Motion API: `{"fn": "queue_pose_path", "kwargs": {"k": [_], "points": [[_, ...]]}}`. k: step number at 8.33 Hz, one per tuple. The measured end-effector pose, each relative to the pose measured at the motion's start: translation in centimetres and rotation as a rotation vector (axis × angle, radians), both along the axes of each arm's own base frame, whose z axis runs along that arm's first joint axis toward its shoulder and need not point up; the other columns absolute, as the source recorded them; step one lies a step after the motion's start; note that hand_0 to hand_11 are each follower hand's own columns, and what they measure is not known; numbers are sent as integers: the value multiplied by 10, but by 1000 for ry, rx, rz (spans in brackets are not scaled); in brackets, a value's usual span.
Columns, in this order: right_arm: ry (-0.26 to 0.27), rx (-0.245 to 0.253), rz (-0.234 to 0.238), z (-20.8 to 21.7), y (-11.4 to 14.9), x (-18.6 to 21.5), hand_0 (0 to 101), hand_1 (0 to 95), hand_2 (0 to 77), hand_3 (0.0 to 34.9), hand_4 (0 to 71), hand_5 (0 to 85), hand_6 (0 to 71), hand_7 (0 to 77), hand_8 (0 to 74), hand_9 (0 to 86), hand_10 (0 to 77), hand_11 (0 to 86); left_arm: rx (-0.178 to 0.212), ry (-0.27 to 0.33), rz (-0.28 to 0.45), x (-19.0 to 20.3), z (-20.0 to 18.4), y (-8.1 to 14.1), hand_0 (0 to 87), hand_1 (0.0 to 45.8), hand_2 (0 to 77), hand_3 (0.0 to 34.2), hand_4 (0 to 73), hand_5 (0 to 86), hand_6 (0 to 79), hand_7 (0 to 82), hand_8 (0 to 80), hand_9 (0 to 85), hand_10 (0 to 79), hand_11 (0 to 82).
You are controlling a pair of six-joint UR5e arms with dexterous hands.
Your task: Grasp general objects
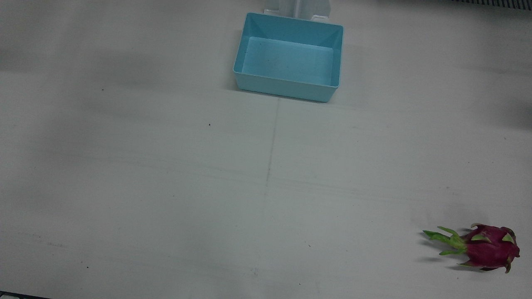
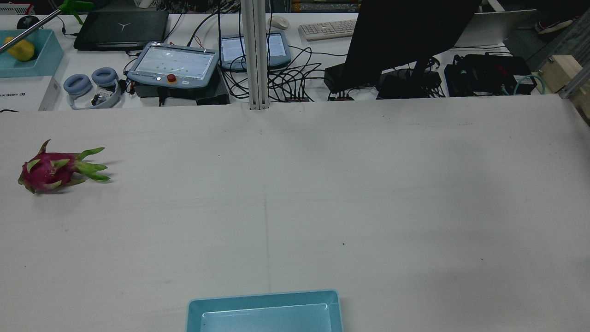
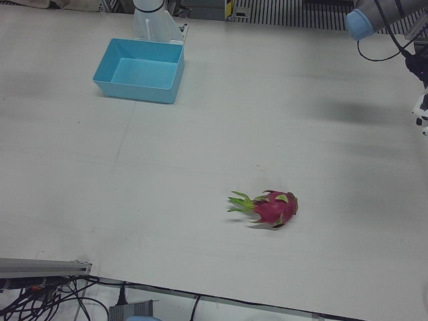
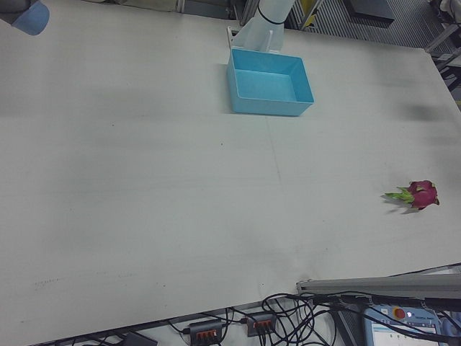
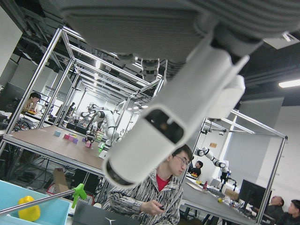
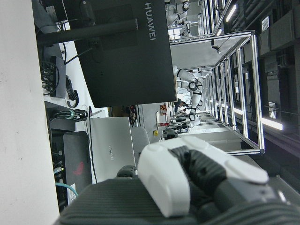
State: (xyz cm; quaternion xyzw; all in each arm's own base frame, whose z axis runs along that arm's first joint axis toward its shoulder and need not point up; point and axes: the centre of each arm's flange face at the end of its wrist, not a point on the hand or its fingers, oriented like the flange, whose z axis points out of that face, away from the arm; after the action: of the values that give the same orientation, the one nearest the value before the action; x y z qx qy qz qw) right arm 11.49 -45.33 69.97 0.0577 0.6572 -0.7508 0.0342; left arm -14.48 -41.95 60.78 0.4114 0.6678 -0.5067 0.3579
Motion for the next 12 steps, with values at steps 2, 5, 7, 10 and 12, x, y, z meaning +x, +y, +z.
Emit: {"fn": "queue_pose_path", "kwargs": {"k": [2, 5, 7, 10, 12], "points": [[0, 0, 1, 0, 0, 0, 0, 949, 774, 0, 0, 0, 0, 0, 0, 5, 0, 5, -26, -114, 41, 13, -1, -1, 802, 0, 458, 0, 529, 704, 240, 578, 16, 76, 11, 5], [0, 0, 1, 0, 0, 1, 0, 949, 774, 0, 0, 0, 0, 0, 0, 5, 0, 5, -43, -192, 127, 56, -5, -17, 802, 0, 458, 0, 251, 709, 5, 458, 16, 76, 11, 11], [0, 0, 1, 0, 0, 0, 0, 949, 774, 0, 0, 0, 0, 0, 0, 5, 0, 5, -40, -213, 156, 86, -9, -28, 802, 0, 458, 0, 76, 704, 5, 458, 16, 76, 11, 11], [0, 0, 0, 0, 0, 0, 0, 949, 774, 0, 0, 0, 0, 0, 0, 5, 0, 5, -73, -238, 227, 213, -42, -68, 802, 0, 458, 0, 76, 704, 5, 349, 16, 60, 16, 5], [0, 0, 1, 0, 0, 0, 0, 949, 774, 0, 0, 0, 0, 0, 0, 5, 0, 5, -79, -242, 239, 243, -59, -79, 802, 0, 458, 0, 76, 704, 11, 349, 16, 60, 16, 5]]}}
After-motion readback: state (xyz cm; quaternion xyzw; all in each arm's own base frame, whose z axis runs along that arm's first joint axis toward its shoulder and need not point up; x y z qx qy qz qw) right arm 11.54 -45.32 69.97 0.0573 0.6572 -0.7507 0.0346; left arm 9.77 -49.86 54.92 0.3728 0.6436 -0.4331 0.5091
